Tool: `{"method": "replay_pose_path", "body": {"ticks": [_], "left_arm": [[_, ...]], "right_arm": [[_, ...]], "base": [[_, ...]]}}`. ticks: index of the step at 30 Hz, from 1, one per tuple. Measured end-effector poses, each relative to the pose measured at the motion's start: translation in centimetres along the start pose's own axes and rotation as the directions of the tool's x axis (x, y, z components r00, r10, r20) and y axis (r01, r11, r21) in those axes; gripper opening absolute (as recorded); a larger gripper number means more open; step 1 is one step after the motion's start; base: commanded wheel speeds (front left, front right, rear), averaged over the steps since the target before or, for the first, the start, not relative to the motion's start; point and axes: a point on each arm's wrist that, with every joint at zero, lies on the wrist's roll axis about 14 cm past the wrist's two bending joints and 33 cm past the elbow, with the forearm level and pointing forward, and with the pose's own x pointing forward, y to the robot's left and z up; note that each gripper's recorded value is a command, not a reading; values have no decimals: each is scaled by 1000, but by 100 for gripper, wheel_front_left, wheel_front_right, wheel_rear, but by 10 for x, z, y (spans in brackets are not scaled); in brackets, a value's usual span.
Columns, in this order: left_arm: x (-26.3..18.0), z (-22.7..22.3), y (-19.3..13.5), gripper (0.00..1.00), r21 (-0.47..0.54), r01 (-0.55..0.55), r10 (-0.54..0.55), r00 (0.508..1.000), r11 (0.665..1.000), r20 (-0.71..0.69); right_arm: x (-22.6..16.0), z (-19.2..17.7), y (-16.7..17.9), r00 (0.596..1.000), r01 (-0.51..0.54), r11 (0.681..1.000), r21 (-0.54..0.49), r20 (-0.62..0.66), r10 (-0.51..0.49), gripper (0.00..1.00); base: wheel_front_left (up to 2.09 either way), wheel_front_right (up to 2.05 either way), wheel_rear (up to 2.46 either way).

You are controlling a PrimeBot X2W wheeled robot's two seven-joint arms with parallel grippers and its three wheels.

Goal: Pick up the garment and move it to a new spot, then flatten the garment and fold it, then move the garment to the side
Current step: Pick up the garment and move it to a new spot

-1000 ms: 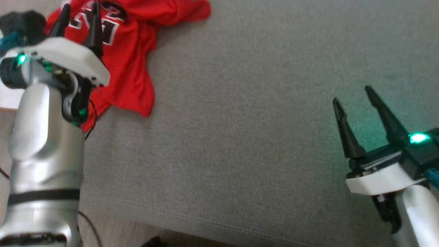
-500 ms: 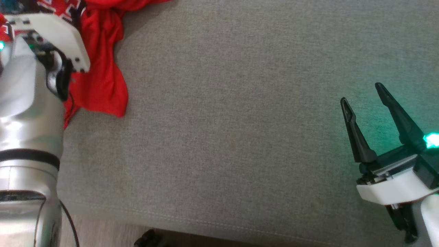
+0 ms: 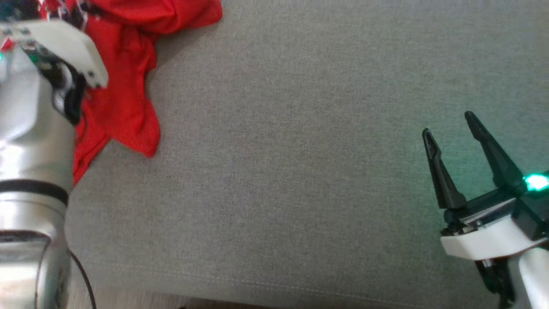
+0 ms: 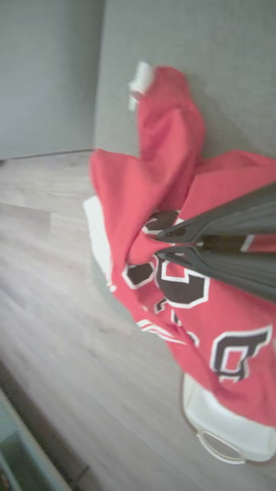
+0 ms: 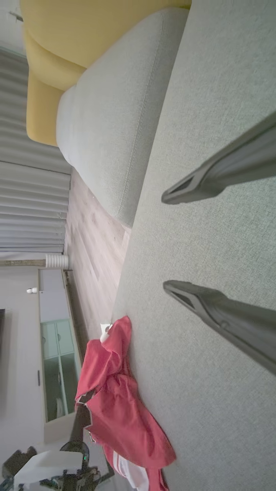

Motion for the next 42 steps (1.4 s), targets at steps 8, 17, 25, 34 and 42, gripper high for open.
{"method": "replay_pose_path", "body": {"ticks": [8, 17, 25, 34, 42], "left_arm": [[-34, 131, -7, 0, -11, 86, -77, 934, 996, 349], [-162, 254, -132, 0, 156, 465, -455, 648, 871, 610], [-239, 237, -219, 0, 190, 773, -724, 435, 605, 536], [-240, 171, -313, 0, 108, 916, -885, 333, 385, 325], [-142, 69, -352, 0, 174, 838, -855, 494, 517, 159]], "right_arm": [[-20, 19, 7, 997, 46, 999, 26, 58, -47, 100], [-56, 50, 15, 978, 120, 991, 56, 162, -127, 100], [-83, 56, 2, 956, 212, 974, 77, 192, -223, 100], [-111, 59, -25, 908, 348, 931, 109, 209, -363, 100], [-135, 54, -49, 857, 462, 876, 138, 186, -481, 100]], "base": [[0, 0, 0], [0, 0, 0], [0, 0, 0], [0, 0, 0], [0, 0, 0]]}}
